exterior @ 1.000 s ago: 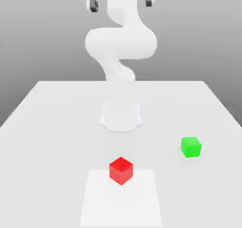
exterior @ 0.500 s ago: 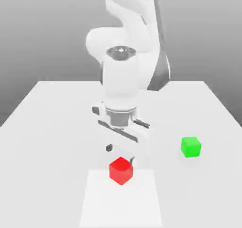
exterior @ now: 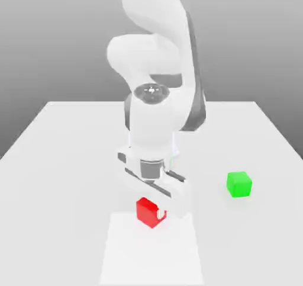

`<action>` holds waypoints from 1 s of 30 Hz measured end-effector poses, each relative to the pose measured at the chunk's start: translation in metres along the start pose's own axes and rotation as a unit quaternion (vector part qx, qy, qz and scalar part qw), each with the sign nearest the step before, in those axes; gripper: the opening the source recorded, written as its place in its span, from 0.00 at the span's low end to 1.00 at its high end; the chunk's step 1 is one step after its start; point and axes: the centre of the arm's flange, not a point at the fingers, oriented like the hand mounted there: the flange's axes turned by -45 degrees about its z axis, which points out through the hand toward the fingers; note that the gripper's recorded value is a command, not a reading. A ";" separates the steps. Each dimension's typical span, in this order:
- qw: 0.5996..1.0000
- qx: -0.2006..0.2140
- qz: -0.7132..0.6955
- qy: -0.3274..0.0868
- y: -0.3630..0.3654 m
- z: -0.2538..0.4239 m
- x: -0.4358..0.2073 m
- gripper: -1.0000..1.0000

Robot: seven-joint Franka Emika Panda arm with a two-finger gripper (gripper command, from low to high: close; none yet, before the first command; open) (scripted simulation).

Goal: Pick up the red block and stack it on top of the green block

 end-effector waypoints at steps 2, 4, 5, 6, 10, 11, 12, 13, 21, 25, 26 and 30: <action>1.000 0.000 0.000 0.000 0.001 -0.016 -0.001 0.00; 1.000 0.002 -0.014 -0.001 -0.011 -0.028 -0.015 0.00; 1.000 0.003 -0.029 -0.002 -0.022 -0.033 -0.029 0.00; 0.999 0.004 -0.045 -0.003 -0.033 -0.037 -0.045 0.00; 0.993 0.006 -0.114 -0.006 -0.069 -0.050 -0.121 0.00; 0.991 0.006 -0.131 -0.006 -0.075 -0.052 -0.141 0.00; 0.989 0.005 -0.149 -0.006 -0.080 -0.055 -0.161 0.00; 0.986 0.005 -0.166 -0.005 -0.082 -0.057 -0.181 0.00; 0.971 -0.004 -0.238 0.012 -0.080 -0.056 -0.264 0.00; 0.971 -0.010 -0.238 0.021 -0.080 -0.046 -0.262 0.00; 0.971 -0.011 -0.237 0.023 -0.080 -0.043 -0.261 0.00; 0.971 -0.016 -0.237 0.027 -0.080 -0.032 -0.259 0.00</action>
